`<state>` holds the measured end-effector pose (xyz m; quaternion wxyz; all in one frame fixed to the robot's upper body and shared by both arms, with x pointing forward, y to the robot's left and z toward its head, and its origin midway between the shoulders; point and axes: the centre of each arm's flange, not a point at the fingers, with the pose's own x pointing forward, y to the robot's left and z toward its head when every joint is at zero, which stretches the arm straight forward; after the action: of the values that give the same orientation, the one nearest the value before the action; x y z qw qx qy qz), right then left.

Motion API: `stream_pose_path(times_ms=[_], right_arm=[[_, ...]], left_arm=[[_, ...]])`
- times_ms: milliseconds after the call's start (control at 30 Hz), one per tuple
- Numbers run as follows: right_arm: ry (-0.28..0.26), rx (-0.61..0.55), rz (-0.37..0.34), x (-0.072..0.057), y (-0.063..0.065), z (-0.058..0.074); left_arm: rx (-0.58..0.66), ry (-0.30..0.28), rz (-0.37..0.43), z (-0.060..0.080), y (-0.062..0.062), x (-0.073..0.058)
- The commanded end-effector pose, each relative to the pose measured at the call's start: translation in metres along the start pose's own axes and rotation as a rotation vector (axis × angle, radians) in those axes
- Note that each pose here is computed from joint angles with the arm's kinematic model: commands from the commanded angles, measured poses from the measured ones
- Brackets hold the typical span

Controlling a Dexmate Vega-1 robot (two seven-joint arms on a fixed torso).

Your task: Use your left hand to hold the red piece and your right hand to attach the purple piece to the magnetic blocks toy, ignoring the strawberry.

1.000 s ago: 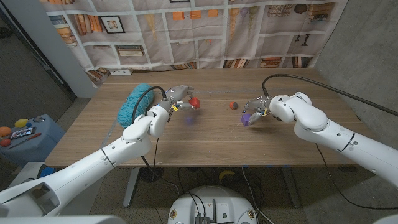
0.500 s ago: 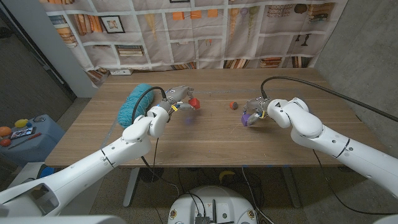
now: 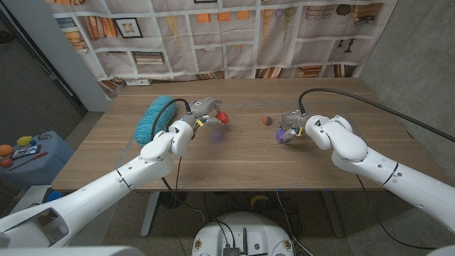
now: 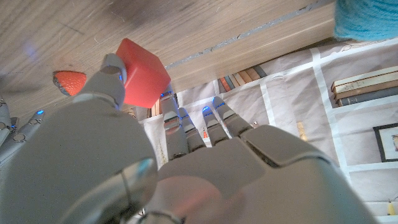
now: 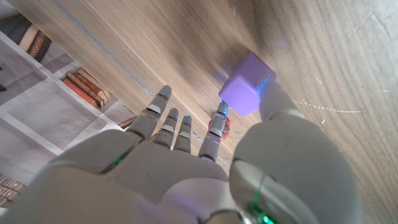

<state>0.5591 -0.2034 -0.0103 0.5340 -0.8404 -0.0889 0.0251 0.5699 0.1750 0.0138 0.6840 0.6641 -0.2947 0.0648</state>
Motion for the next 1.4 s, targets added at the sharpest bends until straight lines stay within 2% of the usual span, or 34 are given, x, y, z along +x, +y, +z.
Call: stream_pose_path(times_ms=[33,333,667,1167,1400], right_arm=[[0.004,0.007,-0.027,0.003,-0.001,0.001],[-0.014,0.013,-0.024,0.003,-0.004,0.0],[-0.023,0.069,0.015,0.005,-0.009,-0.005],[-0.03,0.125,0.02,-0.002,-0.024,-0.014],[-0.047,0.219,-0.01,-0.009,-0.028,-0.02]], left_arm=[[-0.002,0.003,-0.004,-0.001,-0.001,0.001],[-0.006,0.005,-0.002,-0.002,-0.002,0.004],[-0.032,0.016,0.007,-0.004,-0.001,0.005],[-0.092,0.032,0.04,-0.004,0.003,0.0],[-0.15,0.042,0.066,-0.004,0.006,-0.004]])
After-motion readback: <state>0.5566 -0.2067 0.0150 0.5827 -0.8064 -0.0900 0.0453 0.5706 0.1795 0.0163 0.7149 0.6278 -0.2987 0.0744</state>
